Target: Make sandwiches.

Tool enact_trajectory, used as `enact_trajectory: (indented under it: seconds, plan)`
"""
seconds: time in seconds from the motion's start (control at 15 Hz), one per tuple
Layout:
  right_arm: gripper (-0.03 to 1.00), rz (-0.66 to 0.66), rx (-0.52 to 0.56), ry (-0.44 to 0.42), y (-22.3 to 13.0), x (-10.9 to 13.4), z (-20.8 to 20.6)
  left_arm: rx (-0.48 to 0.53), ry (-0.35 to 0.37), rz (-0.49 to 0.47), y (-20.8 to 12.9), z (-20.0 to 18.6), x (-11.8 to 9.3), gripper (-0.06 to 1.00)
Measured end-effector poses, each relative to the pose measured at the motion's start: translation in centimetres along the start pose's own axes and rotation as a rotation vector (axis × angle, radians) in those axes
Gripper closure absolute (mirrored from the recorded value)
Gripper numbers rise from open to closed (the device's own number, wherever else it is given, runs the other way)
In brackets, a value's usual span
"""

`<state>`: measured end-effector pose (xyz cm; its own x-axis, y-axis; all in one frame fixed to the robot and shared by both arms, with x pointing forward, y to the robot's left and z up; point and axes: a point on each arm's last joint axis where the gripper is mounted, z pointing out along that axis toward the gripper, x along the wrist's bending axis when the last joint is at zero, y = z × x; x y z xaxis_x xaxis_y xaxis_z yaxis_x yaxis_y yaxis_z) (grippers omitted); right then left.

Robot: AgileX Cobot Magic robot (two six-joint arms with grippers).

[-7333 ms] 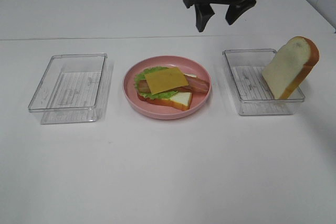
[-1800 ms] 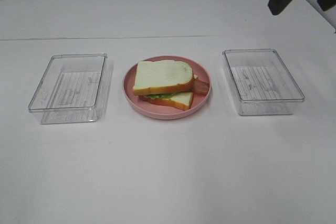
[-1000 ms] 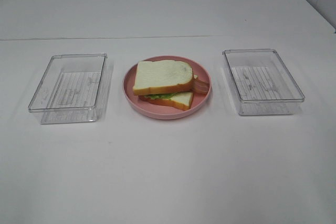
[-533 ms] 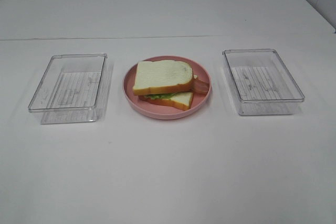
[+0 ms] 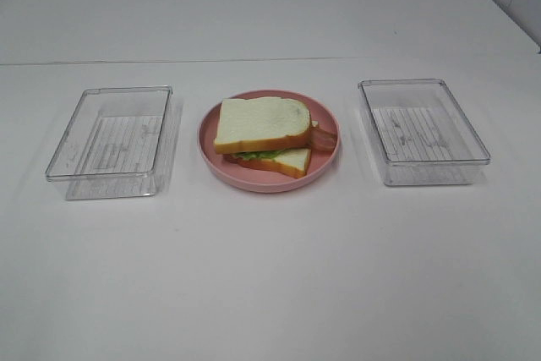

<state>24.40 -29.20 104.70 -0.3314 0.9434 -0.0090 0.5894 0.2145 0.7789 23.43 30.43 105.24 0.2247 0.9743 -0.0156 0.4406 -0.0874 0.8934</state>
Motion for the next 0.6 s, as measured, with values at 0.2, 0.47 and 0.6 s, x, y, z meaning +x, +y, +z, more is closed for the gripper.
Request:
enact_trajectory:
  seconds: [0.2, 0.47, 0.6]
  plan:
    - [0.16, -0.013, -0.102, -0.005, -1.0, 0.1, -1.2, 0.0, 0.0, 0.0, 0.0, 0.0, 0.0, 0.16]
    - [0.16, -0.012, -0.119, 0.003, -1.2, 0.2, -1.4, 0.0, 0.0, 0.0, 0.0, 0.0, 0.0, 0.16]
    - [0.16, -0.012, -0.119, 0.003, -1.2, 0.2, -1.4, 0.0, 0.0, 0.0, 0.0, 0.0, 0.0, 0.16]
